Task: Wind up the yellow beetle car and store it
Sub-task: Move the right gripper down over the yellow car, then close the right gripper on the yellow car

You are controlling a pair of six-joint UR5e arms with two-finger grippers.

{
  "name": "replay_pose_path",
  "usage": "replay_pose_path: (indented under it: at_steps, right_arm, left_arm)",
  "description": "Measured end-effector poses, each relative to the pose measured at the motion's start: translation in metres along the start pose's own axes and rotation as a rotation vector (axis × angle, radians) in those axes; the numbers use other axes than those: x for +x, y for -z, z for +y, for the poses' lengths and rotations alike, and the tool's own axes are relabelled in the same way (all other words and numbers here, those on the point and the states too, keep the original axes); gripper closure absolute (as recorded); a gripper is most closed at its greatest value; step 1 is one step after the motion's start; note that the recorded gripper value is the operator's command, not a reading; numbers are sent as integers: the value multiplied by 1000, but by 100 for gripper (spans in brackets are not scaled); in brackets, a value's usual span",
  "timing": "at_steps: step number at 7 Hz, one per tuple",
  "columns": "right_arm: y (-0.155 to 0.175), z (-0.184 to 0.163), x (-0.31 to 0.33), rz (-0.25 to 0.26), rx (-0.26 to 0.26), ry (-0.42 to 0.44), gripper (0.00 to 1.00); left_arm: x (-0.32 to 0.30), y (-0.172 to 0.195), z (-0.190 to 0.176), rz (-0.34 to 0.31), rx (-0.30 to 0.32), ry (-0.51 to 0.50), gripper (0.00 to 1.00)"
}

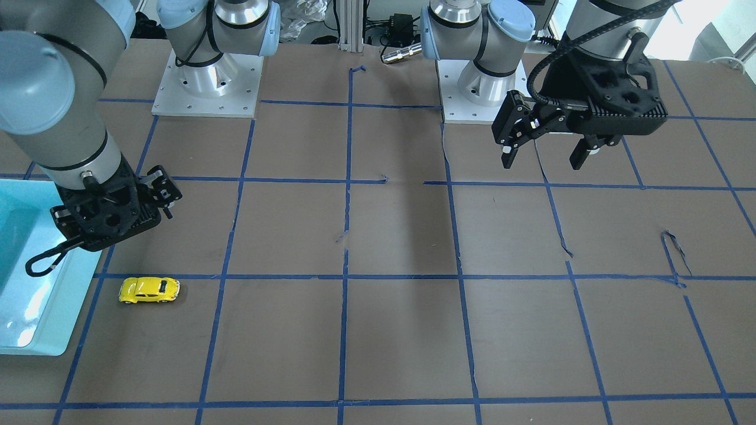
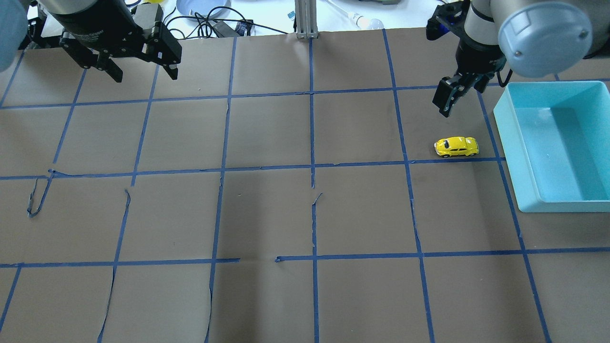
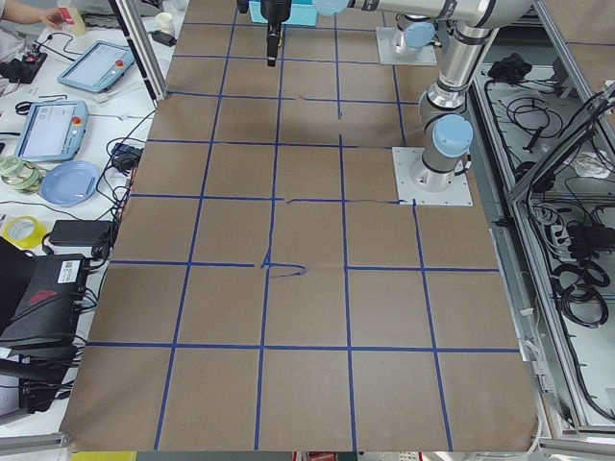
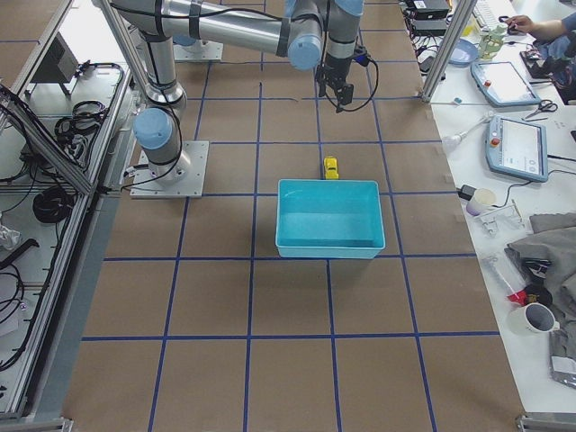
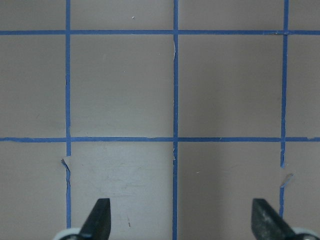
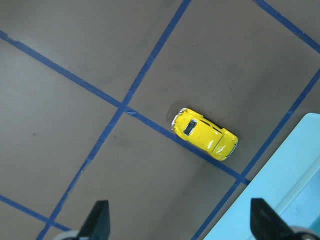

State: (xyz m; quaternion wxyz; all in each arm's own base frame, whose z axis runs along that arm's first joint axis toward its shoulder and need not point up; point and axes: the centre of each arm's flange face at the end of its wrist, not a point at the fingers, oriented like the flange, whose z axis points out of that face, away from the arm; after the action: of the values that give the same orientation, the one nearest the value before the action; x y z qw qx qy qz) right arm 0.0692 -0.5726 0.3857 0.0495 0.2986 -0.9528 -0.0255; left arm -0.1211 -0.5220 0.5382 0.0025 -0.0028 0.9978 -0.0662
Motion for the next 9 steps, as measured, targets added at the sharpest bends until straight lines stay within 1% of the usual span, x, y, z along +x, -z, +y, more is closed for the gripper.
replay_pose_path:
  at_steps: [2,3,4,5,6,7,8,9]
  right_arm:
    - [-60,13,27,20,28,147,0]
    - [-84,14,34,19,25,191,0]
    - [-103,16,34,10,14,214,0]
    - [-122,19,29,5,14,222,0]
    - [-140,23,22,32,37,227,0]
    - [-154,26,17,63,60,262,0]
    - [-163,26,16,83,68,352,0]
    - [-168,26,15,92,64,486,1]
  left_arm:
    - [-2,0,0,-2,-1,-4,0]
    - [-2,0,0,-2,-1,-5,0]
    - [-3,0,0,-2,-1,-4,0]
    - [-3,0,0,-2,-2,-4,0]
    - [-2,0,0,-2,-2,-5,0]
    - [-2,0,0,-2,-2,-6,0]
    - [-2,0,0,-2,-2,-6,0]
    - [-2,0,1,-1,-2,-6,0]
